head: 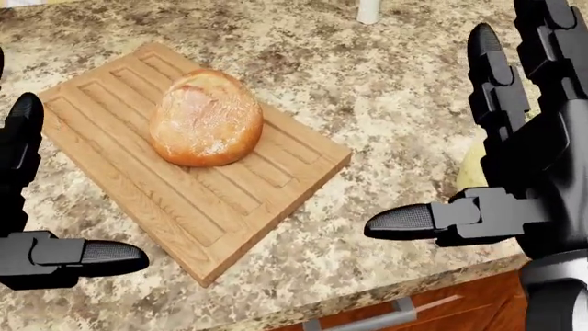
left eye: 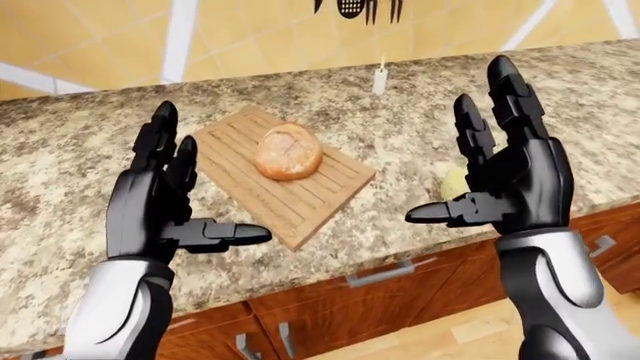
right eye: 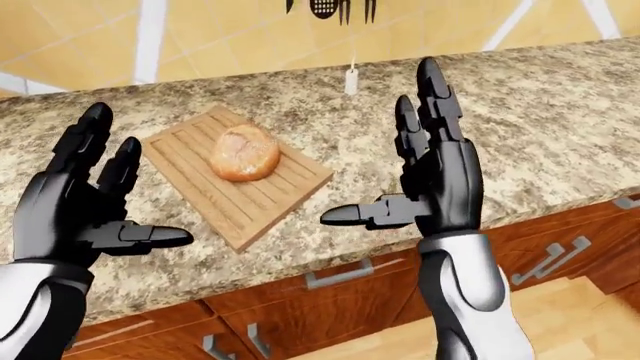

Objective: Pick up the wedge of cheese and place it on the slice of bread to prepare a simple cheese on bread dish.

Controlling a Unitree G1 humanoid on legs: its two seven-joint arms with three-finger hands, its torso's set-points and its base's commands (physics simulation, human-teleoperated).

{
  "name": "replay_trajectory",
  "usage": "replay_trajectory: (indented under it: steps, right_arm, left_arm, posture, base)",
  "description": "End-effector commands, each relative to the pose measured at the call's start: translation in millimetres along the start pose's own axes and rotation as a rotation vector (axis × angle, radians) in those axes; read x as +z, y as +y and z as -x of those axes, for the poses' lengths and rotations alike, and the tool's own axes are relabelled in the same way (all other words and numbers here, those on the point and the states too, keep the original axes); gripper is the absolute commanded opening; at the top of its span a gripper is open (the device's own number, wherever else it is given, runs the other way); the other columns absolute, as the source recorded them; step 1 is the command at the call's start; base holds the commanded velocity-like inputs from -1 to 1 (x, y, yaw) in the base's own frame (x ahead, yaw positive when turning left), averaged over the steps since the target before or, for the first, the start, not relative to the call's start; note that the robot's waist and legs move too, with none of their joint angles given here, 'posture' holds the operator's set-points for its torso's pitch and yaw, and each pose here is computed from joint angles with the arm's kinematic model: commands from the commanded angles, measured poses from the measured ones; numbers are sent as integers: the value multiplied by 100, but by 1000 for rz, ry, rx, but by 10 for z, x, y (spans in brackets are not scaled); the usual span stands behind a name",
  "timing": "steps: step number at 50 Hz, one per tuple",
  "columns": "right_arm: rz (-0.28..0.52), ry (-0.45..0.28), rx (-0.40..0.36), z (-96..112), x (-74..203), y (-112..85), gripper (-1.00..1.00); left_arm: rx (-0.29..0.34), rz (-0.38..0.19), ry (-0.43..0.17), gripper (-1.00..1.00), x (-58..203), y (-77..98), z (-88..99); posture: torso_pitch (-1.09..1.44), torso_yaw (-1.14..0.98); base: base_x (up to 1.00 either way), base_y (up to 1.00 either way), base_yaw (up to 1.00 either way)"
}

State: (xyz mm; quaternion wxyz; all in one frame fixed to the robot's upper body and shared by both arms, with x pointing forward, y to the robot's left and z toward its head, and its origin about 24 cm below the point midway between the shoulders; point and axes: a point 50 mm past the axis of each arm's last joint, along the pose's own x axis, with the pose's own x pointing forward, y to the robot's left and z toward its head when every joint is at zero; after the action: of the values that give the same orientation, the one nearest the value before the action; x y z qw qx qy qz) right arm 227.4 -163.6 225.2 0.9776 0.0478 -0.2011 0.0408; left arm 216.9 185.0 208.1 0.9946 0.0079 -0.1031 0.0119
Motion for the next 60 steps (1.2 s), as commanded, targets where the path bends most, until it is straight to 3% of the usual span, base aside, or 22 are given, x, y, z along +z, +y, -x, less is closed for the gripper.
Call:
replay_trajectory:
  steps: [1, 5, 11, 24, 44, 60]
  right_arm:
    - [37, -71, -4, -20, 135, -19, 100]
    - [196, -80, -63, -99, 260, -162, 100]
    - [370, 0, -135, -169, 231, -340, 100]
    - [539, 129, -167, -243, 260, -516, 100]
    - [522, 296, -192, -308, -120, -772, 100]
    - [521, 354, -164, -372, -282, -764, 100]
  left_arm:
    - [-1, -11, -80, 100, 123, -4, 21]
    - [2, -8, -80, 100, 117, 8, 22]
    - [8, -6, -81, 100, 127, 27, 29]
    - [4, -7, -83, 100, 141, 12, 29]
    - [8, -6, -76, 100, 109, 13, 47]
    - [14, -13, -77, 100, 94, 26, 52]
  posture:
    - [0, 0]
    - [0, 0]
    - [0, 0]
    - [0, 0]
    - [0, 0]
    - [0, 0]
  base:
    - [0, 0, 0]
    - [0, 0, 0]
    - [0, 0, 0]
    - [0, 0, 0]
    - [0, 0, 0]
    - [0, 0, 0]
